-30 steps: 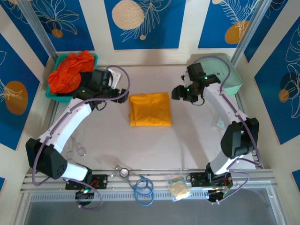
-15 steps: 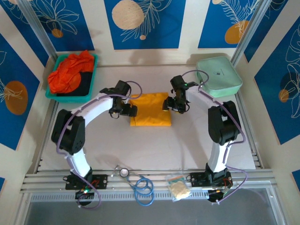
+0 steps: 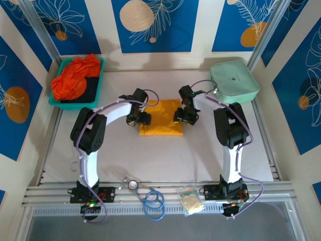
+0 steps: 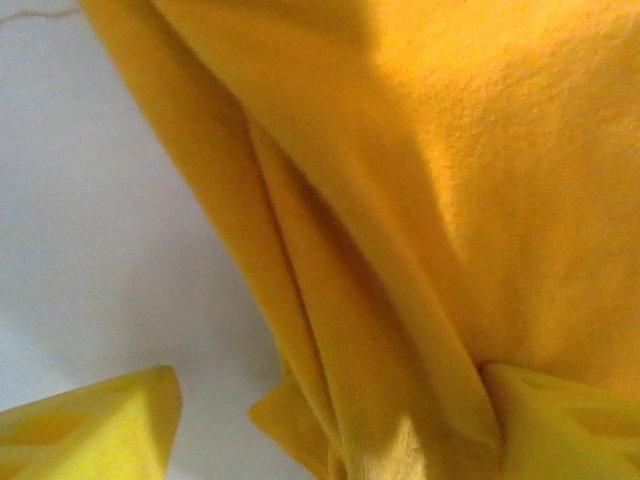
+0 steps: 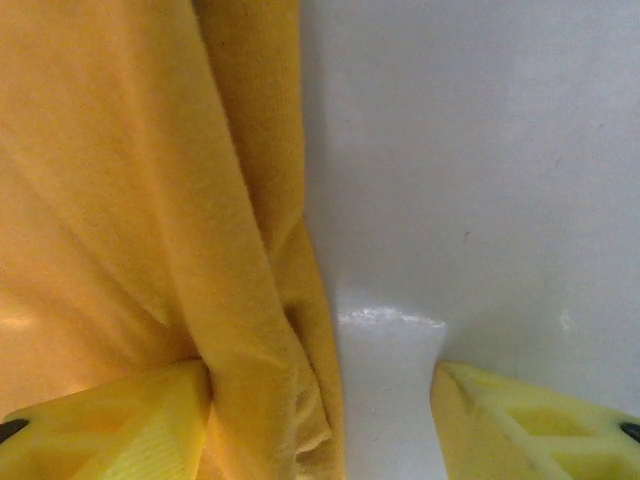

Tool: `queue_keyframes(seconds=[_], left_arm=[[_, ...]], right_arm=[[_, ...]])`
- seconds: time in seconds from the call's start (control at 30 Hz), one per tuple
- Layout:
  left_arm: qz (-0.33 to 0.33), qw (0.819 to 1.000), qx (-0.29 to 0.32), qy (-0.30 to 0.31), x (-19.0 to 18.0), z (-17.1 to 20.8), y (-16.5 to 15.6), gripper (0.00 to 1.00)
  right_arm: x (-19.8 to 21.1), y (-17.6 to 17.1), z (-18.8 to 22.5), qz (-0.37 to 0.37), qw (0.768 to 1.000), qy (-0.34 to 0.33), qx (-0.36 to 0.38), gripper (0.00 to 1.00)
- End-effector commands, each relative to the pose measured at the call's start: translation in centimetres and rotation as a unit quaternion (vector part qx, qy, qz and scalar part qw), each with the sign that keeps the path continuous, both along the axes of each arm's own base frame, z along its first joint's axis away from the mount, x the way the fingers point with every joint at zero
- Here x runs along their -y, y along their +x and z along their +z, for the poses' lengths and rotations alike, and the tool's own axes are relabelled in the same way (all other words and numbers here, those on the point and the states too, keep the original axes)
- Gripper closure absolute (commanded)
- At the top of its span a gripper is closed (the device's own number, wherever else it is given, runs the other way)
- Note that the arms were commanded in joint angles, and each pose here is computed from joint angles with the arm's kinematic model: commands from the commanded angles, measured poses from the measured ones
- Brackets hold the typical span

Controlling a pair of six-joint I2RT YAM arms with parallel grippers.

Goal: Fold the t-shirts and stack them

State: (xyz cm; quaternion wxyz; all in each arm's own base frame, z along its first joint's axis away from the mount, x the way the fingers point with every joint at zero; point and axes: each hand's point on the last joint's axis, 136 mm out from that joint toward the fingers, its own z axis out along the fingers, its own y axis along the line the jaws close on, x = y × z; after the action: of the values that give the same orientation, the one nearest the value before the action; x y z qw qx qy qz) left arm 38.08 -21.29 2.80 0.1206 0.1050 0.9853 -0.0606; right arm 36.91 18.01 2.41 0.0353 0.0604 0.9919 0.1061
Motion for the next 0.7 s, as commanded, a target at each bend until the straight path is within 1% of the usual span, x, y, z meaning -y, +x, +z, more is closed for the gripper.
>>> queue_keyframes(seconds=[0.0,0.03,0.07,0.1,0.13,0.17,0.2,0.23,0.3,0.33,0.37,0.47,0.53,0.57,0.67], left_arm=[[0.005,1.000,-0.006,0.002,0.7,-1.0,0.6,0.27],[0.008,1.000,-0.009,0.007,0.6,-1.4,0.7,0.31],[0.010,1.000,-0.013,0.012,0.5,-1.9,0.7,0.32],[0.011,1.000,-0.017,0.015,0.5,-2.3,0.6,0.37],[0.014,1.000,-0.021,0.017,0.4,-2.8,0.5,0.38],[0.015,0.999,-0.024,0.017,0.4,-3.2,0.5,0.44],[0.016,0.999,-0.028,0.018,0.5,-3.6,0.4,0.45],[0.016,0.999,-0.031,0.017,0.6,-3.9,0.3,0.52],[0.017,0.999,-0.038,0.017,0.7,-4.5,0.1,0.53],[0.017,0.999,-0.041,0.016,0.8,-4.8,0.0,0.59],[0.017,0.999,-0.043,0.016,0.9,-5.1,-0.1,0.60],[0.018,0.999,-0.046,0.016,1.0,-5.6,0.0,0.76],[0.019,0.999,-0.045,0.019,1.0,-5.9,0.3,0.94],[0.018,0.999,-0.044,0.023,1.0,-6.0,0.5,1.00],[0.013,0.999,-0.037,0.036,1.0,-6.1,1.6,1.00]], right_arm=[[-0.8,0.4,-1.1,-0.002,1.000,-0.002,-0.006,0.42],[-0.8,0.4,-1.3,-0.001,1.000,-0.007,-0.008,0.43],[-0.9,0.3,-1.5,-0.001,1.000,-0.011,-0.009,0.44],[-0.9,0.3,-1.7,0.002,1.000,-0.017,-0.011,0.44],[-1.1,0.2,-1.9,0.004,1.000,-0.023,-0.012,0.46],[-1.2,0.1,-2.2,0.007,0.999,-0.029,-0.014,0.47],[-1.3,0.1,-2.4,0.009,0.999,-0.034,-0.015,0.50],[-1.5,0.0,-2.7,0.011,0.999,-0.037,-0.017,0.54],[-1.8,-0.1,-3.2,0.012,0.999,-0.040,-0.019,0.64],[-1.9,-0.1,-3.4,0.011,0.999,-0.040,-0.021,0.71],[-2.0,0.0,-3.6,0.011,0.999,-0.039,-0.023,0.76],[-2.0,0.6,-3.9,0.011,0.999,-0.036,-0.024,0.87],[-1.8,1.4,-3.8,0.011,0.999,-0.036,-0.019,0.96],[-1.7,1.9,-3.7,0.011,0.999,-0.035,-0.015,1.00],[-1.3,4.1,-3.1,0.012,1.000,-0.029,0.001,1.00]])
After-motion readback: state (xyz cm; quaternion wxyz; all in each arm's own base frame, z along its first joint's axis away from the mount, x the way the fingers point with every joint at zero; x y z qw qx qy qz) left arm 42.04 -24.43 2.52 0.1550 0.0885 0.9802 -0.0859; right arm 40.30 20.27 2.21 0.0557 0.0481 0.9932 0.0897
